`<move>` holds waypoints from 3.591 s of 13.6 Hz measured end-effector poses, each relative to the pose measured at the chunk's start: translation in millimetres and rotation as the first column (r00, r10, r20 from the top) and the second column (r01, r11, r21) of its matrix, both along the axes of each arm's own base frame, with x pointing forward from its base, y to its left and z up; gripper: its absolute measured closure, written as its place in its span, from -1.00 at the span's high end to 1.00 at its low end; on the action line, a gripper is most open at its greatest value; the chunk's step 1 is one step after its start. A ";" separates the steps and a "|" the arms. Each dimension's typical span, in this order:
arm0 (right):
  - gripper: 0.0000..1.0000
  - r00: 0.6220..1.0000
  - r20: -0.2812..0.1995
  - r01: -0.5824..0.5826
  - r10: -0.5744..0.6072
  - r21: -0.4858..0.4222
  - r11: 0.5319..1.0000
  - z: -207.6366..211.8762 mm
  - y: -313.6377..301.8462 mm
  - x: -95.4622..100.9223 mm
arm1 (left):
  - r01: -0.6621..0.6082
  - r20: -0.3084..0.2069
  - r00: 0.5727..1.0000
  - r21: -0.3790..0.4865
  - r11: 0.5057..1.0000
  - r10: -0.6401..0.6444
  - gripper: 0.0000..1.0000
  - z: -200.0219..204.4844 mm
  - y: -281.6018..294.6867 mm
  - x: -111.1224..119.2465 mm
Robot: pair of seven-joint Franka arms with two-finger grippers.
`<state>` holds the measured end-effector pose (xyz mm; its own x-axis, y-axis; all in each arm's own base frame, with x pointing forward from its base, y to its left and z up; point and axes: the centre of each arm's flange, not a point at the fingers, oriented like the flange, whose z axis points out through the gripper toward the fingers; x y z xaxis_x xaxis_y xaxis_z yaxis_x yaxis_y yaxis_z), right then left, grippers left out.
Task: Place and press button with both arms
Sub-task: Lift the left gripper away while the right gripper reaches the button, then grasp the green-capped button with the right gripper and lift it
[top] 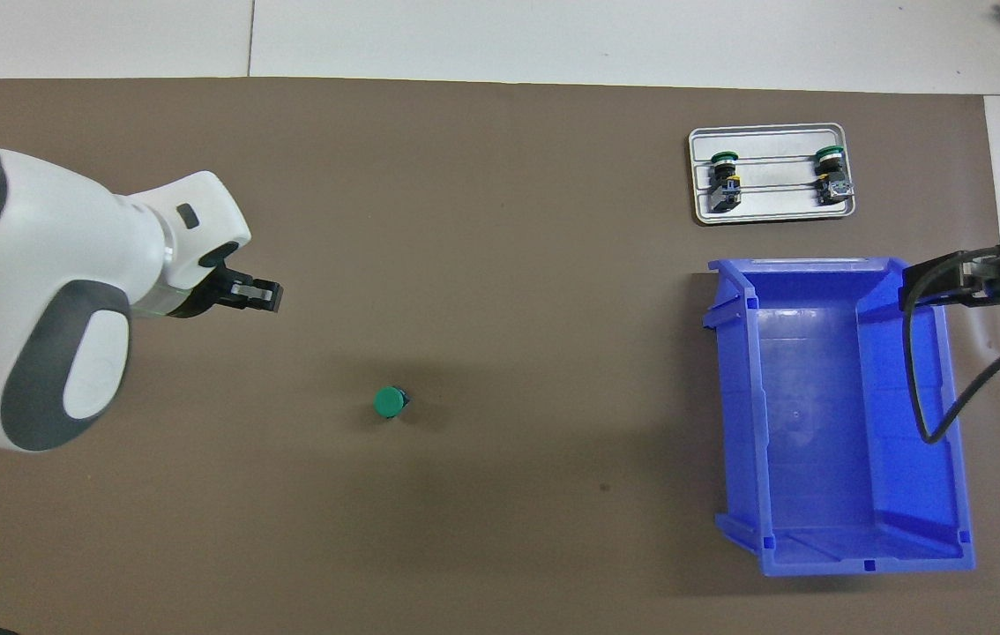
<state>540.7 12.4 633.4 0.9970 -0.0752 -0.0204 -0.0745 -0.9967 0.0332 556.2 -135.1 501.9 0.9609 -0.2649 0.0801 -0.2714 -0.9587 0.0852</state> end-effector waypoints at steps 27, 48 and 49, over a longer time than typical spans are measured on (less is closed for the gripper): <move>0.74 0.913 0.105 0.384 -0.393 0.095 0.918 -231.9 465.4 -73.7 | -0.094 -0.099 0.989 0.144 0.985 0.109 1.00 75.3 95.9 -2.8; -0.22 0.920 0.131 0.357 -0.371 0.118 0.927 -284.4 512.2 -71.3 | -0.128 0.041 0.991 0.117 0.985 0.124 1.00 110.6 102.5 14.1; -0.22 0.913 0.135 0.370 -0.385 0.126 0.921 -275.6 505.3 -63.7 | -0.125 0.036 0.992 0.118 0.985 0.122 1.00 108.5 101.2 13.7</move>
<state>477.0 517.7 357.8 0.8859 -0.4518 0.1050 -0.4421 -0.8910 -0.1033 569.9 -33.9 610.4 0.9846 -0.1539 0.0832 -0.1512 -0.9878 -0.0380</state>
